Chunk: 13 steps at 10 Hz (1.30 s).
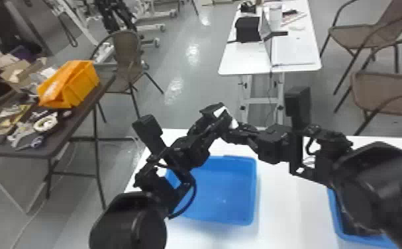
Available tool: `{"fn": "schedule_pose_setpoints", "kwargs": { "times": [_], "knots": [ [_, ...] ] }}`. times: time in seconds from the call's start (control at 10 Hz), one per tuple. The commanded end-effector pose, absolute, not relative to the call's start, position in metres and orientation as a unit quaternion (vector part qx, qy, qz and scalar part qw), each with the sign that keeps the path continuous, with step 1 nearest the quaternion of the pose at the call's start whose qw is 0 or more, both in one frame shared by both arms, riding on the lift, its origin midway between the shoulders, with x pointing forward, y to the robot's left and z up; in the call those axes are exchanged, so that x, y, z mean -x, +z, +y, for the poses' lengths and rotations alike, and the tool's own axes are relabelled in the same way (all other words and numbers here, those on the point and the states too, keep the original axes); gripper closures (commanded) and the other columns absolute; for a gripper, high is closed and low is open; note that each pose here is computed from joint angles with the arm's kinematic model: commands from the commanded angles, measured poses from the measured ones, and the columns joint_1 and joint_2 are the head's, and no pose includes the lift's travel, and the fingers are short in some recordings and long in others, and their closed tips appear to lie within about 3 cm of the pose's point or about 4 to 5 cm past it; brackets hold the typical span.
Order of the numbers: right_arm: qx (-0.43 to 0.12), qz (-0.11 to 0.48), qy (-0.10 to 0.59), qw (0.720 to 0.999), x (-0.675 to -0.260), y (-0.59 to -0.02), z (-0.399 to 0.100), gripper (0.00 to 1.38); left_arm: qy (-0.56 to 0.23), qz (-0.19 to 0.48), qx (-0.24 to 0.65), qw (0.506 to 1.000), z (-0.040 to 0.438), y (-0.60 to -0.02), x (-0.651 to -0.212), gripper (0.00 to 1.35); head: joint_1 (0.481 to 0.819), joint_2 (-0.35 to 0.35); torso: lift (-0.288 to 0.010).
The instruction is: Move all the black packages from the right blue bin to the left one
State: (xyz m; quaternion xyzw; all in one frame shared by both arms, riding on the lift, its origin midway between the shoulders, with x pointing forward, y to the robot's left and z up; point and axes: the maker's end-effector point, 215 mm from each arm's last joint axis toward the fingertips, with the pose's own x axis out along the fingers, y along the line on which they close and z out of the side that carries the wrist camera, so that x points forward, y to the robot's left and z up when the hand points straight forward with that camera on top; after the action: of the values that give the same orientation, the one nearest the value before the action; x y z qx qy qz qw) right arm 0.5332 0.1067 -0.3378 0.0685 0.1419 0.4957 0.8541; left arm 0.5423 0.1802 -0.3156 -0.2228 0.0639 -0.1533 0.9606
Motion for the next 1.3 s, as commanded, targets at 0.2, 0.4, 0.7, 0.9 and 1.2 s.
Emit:
{"fn": "schedule_pose_setpoints", "kwargs": {
  "times": [0.2,0.4,0.7,0.9,1.2],
  "knots": [
    [-0.077,0.128,0.469,0.870,-0.552,-0.338,0.089,1.14,-0.137,0.026,0.227,0.964,0.188,-0.303,-0.538,1.22,0.695,0.276,0.000],
    [-0.071,0.117,0.465,0.875,-0.560,-0.332,0.089,1.14,-0.129,0.013,0.226,0.966,0.193,-0.299,-0.537,1.22,0.688,0.273,0.000],
    [-0.071,0.106,0.465,0.876,-0.563,-0.328,0.088,0.90,-0.116,-0.001,0.222,0.968,0.200,-0.295,-0.535,1.22,0.677,0.276,0.000],
    [-0.067,0.094,0.460,0.880,-0.567,-0.326,0.082,0.05,-0.104,-0.010,0.221,0.970,0.209,-0.294,-0.532,1.22,0.672,0.282,0.000],
    [-0.075,0.096,0.438,0.891,-0.574,-0.336,0.059,0.20,-0.062,-0.023,0.211,0.975,0.237,-0.298,-0.524,1.22,0.671,0.285,0.000]
  ]
}}
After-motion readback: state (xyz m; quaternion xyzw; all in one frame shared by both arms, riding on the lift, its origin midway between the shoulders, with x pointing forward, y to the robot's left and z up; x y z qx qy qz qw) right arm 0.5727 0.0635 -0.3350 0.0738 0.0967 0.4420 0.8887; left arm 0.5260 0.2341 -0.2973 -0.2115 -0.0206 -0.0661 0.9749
